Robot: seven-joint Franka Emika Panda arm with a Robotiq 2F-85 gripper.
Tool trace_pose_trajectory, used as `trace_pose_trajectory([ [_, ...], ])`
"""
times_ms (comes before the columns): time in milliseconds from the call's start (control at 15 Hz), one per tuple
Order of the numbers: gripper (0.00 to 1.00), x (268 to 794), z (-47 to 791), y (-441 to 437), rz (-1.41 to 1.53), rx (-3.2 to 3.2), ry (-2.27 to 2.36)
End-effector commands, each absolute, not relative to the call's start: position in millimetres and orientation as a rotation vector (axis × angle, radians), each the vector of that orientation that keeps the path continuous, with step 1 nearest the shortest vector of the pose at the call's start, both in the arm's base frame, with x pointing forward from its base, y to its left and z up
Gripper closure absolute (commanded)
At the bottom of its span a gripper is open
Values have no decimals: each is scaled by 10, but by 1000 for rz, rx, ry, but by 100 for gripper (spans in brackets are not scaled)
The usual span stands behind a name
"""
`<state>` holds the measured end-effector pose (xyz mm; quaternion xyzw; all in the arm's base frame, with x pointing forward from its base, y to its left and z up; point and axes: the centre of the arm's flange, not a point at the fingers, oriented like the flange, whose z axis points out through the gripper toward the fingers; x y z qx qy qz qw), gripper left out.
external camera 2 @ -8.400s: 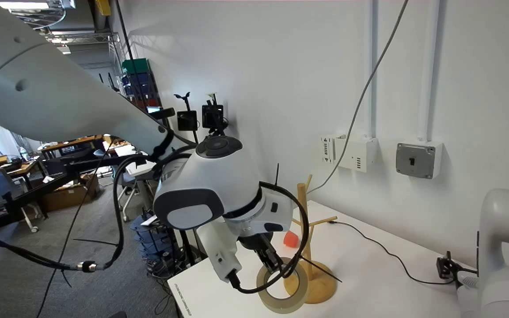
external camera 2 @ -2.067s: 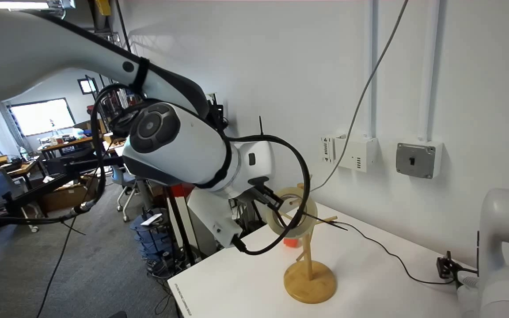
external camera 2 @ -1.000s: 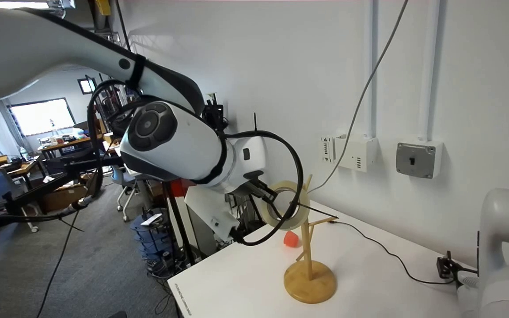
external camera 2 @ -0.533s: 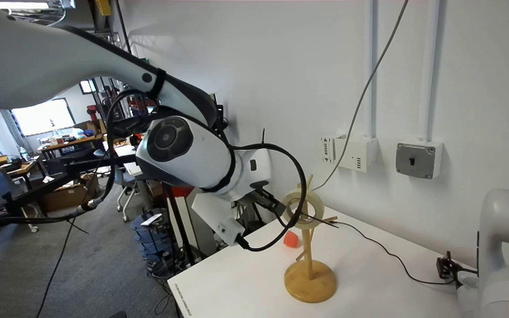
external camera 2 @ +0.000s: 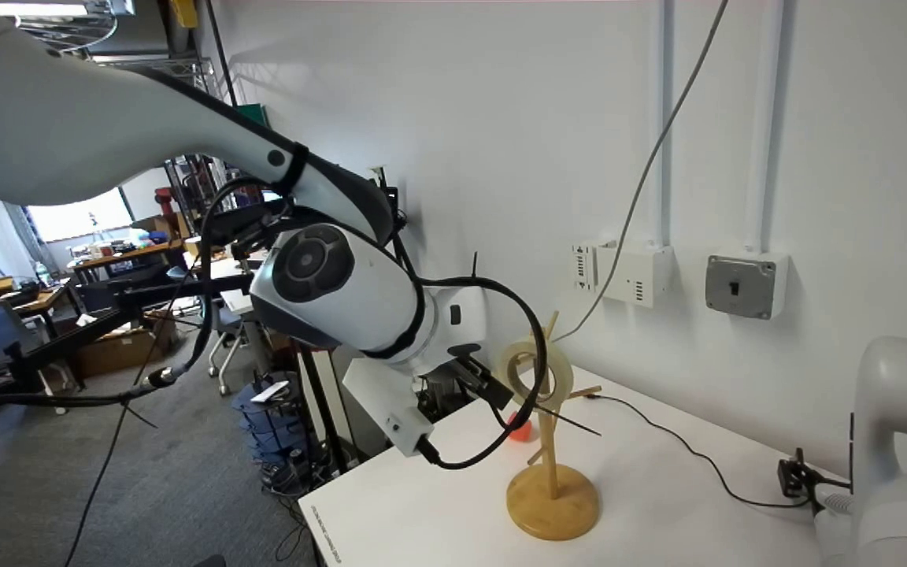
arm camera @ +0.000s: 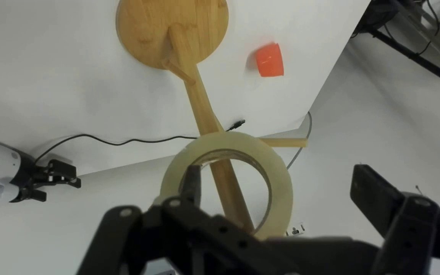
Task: Hang the tape on the wooden object
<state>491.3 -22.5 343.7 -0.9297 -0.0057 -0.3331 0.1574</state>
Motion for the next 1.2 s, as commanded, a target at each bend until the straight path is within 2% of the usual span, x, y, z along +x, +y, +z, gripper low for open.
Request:
trace_pose_trajectory([
  [0, 0, 4692, 3525, -286, -880, -2713, 24],
  [600, 0, 4245, 3594, -374, -848, -2761, 53],
  [1133, 0, 4306, 3446, -386, -854, -2761, 37],
])
